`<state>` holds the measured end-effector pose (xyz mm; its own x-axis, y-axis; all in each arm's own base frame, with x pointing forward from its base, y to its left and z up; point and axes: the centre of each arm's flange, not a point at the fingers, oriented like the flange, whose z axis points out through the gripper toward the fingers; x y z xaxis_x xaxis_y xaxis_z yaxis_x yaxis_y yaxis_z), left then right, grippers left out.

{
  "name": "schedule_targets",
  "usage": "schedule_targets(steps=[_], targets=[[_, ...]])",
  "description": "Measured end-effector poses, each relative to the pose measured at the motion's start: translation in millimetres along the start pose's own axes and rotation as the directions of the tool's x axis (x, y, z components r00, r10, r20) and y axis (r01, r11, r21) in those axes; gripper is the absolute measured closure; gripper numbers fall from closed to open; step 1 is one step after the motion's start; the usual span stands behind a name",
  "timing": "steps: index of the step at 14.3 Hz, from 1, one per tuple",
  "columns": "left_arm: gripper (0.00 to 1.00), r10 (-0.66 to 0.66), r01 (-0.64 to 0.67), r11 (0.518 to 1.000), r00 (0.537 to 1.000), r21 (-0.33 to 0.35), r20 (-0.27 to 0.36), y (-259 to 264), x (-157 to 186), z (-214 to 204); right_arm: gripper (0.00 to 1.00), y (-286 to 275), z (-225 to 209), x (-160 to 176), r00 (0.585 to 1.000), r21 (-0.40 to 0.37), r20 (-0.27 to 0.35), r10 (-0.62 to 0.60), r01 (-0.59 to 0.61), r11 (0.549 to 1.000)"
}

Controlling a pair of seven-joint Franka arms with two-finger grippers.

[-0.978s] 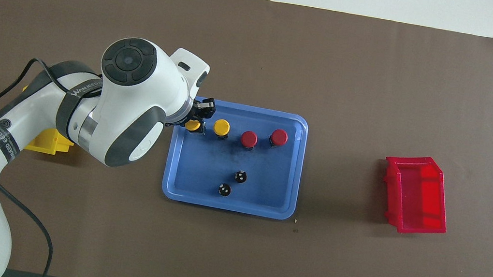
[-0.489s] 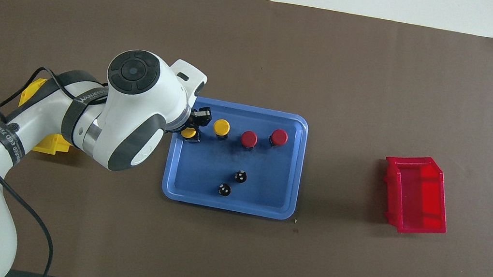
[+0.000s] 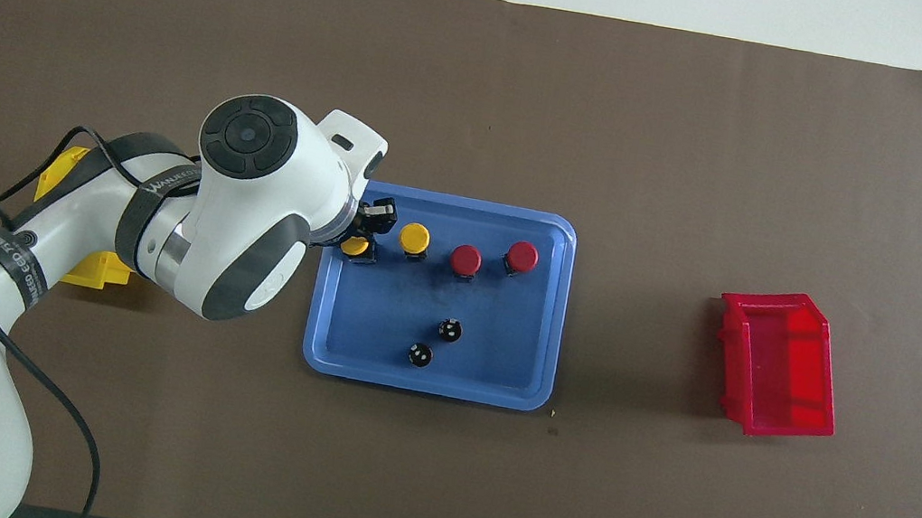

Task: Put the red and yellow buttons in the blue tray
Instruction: 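Carry the yellow button to the tray edge and release it with the left gripper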

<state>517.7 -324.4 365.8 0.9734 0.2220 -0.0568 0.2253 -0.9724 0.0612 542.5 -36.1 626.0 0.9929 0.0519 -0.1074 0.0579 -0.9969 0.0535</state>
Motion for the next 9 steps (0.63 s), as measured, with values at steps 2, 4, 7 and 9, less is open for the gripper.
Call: schedule_targets(steps=[2, 4, 7, 9], targets=[[0.54, 0.001, -0.001, 1.000, 1.000, 0.000, 0.000, 0.3, -0.7, 0.7, 0.00, 0.7, -0.1, 0.1, 1.000, 0.000, -0.001, 0.001, -0.001, 1.000], [0.48, 0.001, -0.001, 1.000, 1.000, 0.002, 0.002, -0.3, -1.3, 2.5, 0.00, 1.1, 0.0, 0.0, 1.000, 0.000, -0.001, 0.002, -0.002, 1.000], [0.16, 0.002, -0.002, 1.000, 1.000, 0.003, 0.001, -0.4, -1.2, 1.8, 0.00, 2.2, 0.0, -0.1, 1.000, 0.000, -0.001, 0.004, -0.004, 1.000], [0.06, 0.013, -0.013, 0.999, 1.000, 0.030, -0.006, -2.3, 0.9, -4.7, 0.00, 4.2, 0.2, -0.4, 1.000, 0.001, -0.001, 0.008, -0.008, 1.000]])
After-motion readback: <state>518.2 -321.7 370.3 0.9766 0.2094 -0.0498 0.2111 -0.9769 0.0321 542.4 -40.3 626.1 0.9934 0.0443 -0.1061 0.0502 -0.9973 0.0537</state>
